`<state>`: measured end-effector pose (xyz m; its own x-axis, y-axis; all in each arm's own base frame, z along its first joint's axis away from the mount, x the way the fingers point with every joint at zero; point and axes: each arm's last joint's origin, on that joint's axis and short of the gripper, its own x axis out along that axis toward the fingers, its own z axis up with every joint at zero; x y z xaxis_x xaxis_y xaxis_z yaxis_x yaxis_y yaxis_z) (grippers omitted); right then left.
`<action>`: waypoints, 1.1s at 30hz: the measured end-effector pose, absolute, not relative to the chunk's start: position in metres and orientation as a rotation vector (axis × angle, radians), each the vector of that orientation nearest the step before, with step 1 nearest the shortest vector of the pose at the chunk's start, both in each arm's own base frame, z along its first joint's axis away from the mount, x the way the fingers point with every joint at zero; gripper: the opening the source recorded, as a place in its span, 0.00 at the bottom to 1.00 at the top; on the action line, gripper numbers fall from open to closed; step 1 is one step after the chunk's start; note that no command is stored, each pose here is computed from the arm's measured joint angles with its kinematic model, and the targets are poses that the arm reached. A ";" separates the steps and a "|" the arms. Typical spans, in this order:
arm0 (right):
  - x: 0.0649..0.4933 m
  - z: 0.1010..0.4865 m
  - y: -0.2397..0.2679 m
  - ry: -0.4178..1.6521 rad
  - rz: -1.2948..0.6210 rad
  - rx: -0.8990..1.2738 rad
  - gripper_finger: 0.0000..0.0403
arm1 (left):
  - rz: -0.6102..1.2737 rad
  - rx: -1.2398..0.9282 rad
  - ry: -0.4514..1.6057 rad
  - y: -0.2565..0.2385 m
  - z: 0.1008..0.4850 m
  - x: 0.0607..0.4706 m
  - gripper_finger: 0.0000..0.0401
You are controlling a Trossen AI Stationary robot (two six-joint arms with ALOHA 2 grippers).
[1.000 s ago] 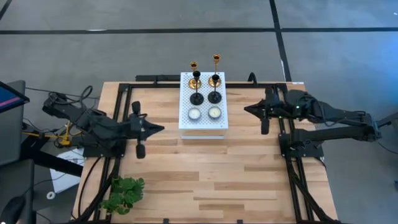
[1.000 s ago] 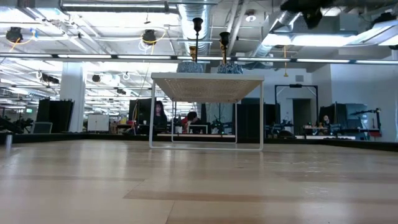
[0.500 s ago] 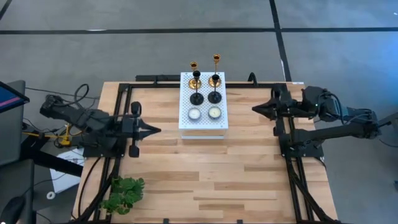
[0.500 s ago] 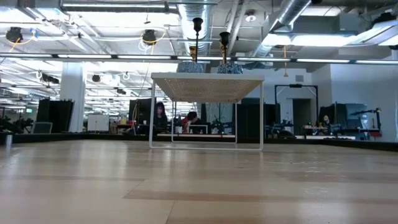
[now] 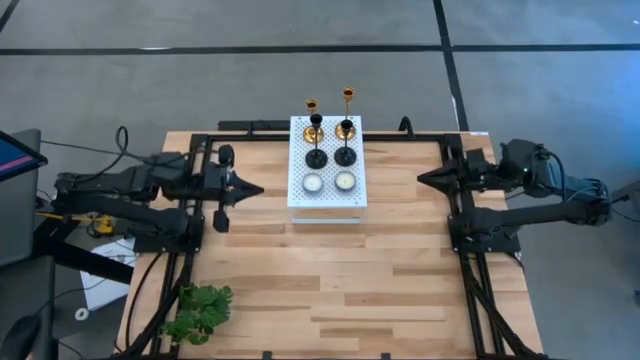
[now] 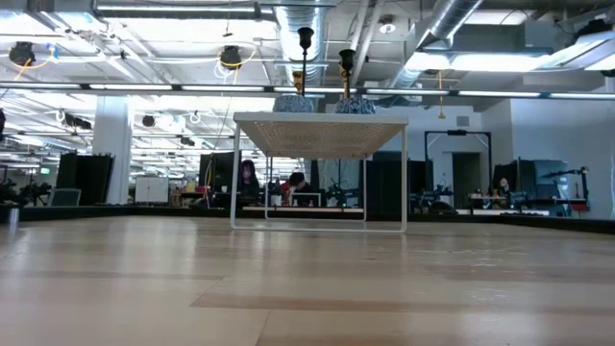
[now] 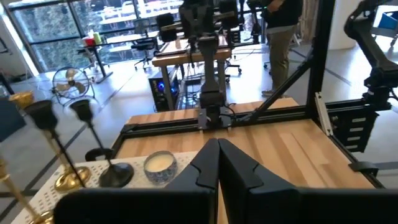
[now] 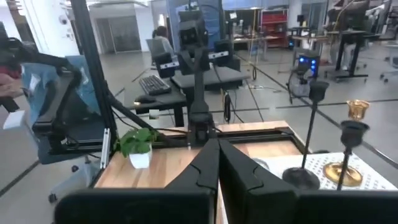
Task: Pick & Place candle stick holders
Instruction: Return to Home Position
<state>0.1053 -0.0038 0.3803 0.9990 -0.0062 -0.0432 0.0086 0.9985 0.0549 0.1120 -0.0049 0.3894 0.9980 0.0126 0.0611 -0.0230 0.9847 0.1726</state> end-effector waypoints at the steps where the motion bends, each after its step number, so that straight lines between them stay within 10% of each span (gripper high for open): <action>1: 0.102 0.378 -0.004 0.044 -0.022 0.056 0.00 | 0.021 0.173 -0.057 -0.003 0.389 0.112 0.01; 33: 0.074 0.337 -0.005 -0.043 -0.099 0.132 0.00 | 0.172 -0.071 -0.135 0.007 0.328 0.040 0.01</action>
